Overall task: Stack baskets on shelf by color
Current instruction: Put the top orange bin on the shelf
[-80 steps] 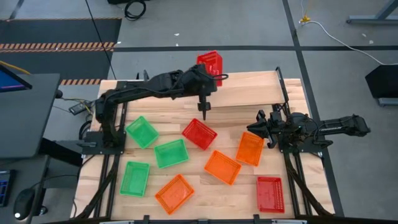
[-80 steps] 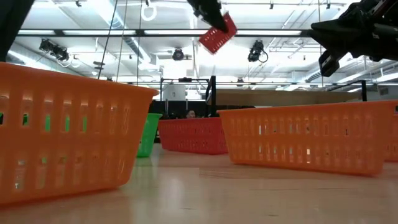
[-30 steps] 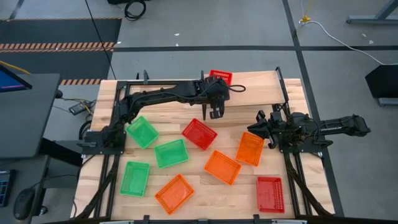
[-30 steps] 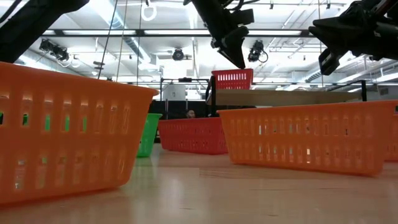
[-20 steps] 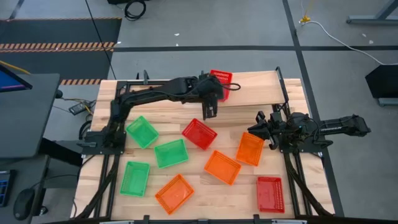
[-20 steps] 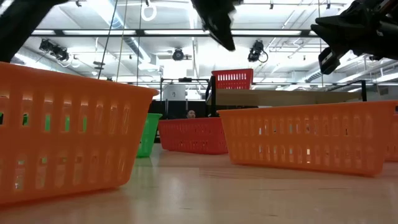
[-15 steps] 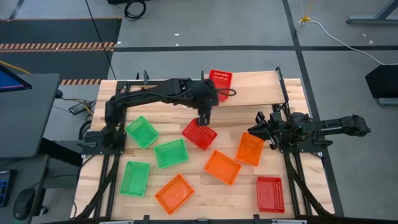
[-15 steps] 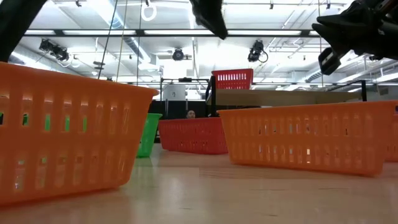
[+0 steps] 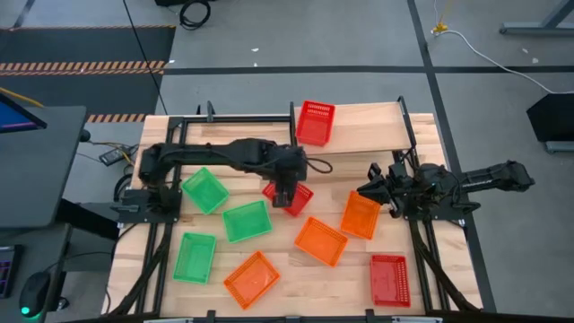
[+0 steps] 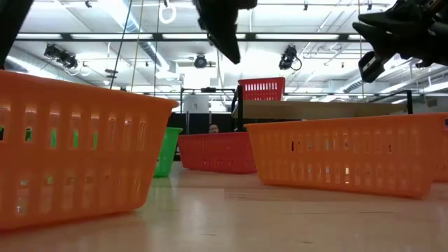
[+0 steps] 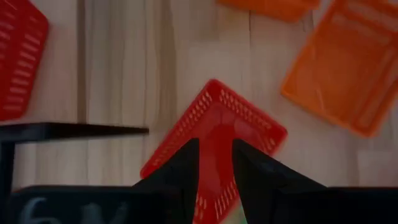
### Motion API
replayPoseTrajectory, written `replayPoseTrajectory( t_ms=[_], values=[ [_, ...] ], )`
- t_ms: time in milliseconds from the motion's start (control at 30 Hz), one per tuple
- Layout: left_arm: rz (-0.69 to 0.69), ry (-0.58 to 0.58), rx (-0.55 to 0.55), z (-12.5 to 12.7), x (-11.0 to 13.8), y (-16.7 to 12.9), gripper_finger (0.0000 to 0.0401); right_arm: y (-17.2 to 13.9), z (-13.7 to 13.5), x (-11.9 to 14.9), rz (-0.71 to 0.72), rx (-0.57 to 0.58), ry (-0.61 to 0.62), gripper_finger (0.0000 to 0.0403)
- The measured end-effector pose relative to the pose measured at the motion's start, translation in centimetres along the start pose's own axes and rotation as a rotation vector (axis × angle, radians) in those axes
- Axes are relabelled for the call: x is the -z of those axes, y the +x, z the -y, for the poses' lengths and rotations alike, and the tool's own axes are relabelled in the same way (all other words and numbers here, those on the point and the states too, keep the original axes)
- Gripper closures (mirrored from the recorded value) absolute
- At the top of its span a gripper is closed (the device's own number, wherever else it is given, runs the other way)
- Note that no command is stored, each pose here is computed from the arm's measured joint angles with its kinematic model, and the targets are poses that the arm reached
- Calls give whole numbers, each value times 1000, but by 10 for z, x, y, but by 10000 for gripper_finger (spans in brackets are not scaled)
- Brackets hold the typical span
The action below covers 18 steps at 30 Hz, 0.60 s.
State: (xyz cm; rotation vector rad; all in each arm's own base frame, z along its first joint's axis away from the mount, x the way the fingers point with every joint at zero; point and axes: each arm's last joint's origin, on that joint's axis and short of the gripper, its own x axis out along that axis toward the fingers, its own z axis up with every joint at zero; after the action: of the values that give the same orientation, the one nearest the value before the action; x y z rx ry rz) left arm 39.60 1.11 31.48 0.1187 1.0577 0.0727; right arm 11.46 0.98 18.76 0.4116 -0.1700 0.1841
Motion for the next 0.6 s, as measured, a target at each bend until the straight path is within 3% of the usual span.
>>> replayPoseTrajectory(
  t_ms=[333, 600],
  values=[
    [341, -145, -17, 2, 81, -10, 321, 5, -4, 4, -5, 7, -38, 342],
    [548, -267, 9, 8, 138, -11, 317, 5, -5, -10, 176, 87, -61, 342]
  ],
)
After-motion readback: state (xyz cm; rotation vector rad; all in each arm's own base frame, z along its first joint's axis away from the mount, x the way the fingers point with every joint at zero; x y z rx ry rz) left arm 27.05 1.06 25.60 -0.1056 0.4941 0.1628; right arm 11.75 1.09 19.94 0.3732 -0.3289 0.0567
